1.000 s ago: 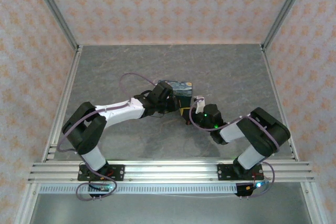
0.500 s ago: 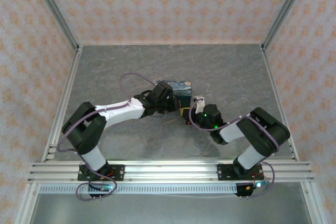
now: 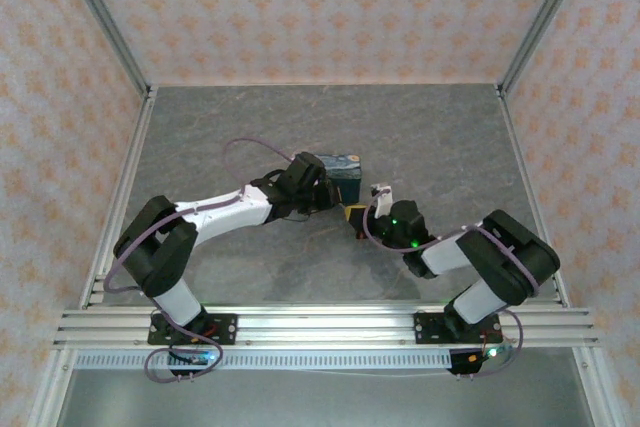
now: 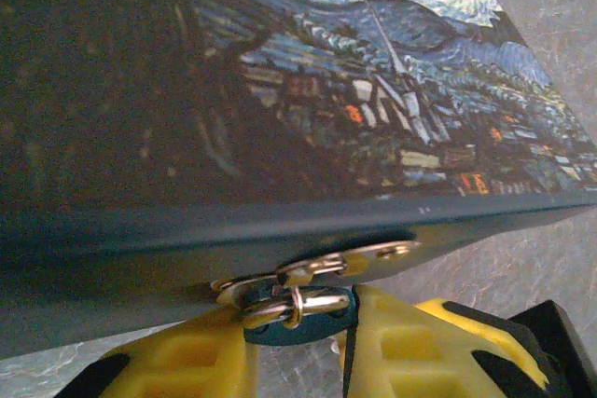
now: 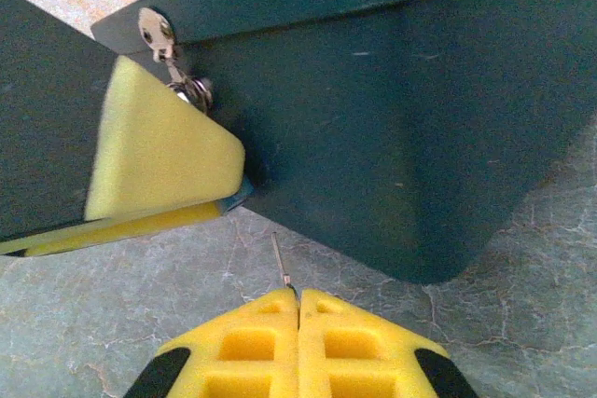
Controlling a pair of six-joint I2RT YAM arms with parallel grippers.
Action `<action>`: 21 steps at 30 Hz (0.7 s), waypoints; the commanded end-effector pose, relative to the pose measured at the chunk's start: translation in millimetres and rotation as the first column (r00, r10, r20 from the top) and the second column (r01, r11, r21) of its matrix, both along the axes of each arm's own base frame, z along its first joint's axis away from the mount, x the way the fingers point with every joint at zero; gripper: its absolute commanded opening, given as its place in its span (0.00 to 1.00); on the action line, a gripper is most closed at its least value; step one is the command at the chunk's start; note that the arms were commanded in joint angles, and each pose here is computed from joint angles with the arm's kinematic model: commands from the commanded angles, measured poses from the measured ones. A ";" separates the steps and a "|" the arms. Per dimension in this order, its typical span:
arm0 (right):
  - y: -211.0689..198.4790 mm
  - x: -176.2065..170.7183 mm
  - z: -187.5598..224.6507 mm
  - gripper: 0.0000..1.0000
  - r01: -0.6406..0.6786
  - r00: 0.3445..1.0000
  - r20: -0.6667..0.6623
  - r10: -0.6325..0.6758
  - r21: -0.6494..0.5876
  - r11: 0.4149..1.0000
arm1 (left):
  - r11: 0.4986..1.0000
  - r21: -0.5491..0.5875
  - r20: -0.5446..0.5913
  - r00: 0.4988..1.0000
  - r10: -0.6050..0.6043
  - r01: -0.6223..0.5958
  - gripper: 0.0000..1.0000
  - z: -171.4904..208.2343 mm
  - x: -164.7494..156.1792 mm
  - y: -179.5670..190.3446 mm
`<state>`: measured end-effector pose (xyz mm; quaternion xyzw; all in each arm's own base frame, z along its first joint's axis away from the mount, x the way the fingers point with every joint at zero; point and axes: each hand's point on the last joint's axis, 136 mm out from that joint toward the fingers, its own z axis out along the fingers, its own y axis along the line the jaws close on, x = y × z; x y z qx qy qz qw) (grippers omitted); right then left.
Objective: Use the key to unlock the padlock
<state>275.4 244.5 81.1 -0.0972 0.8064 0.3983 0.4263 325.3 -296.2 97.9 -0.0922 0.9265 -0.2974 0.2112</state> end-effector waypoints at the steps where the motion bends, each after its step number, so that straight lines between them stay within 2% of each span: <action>1: 2.8 -4.8 11.3 0.00 -0.032 0.998 0.048 0.032 0.011 0.999 | 0.998 -0.066 0.066 0.998 0.020 -0.016 0.26 37.0 12.0 -4.8; 21: 16.4 -3.4 17.1 0.00 -0.085 0.995 0.062 0.083 0.036 0.996 | 0.997 -0.071 0.064 0.998 0.022 -0.017 0.26 40.8 11.4 -3.5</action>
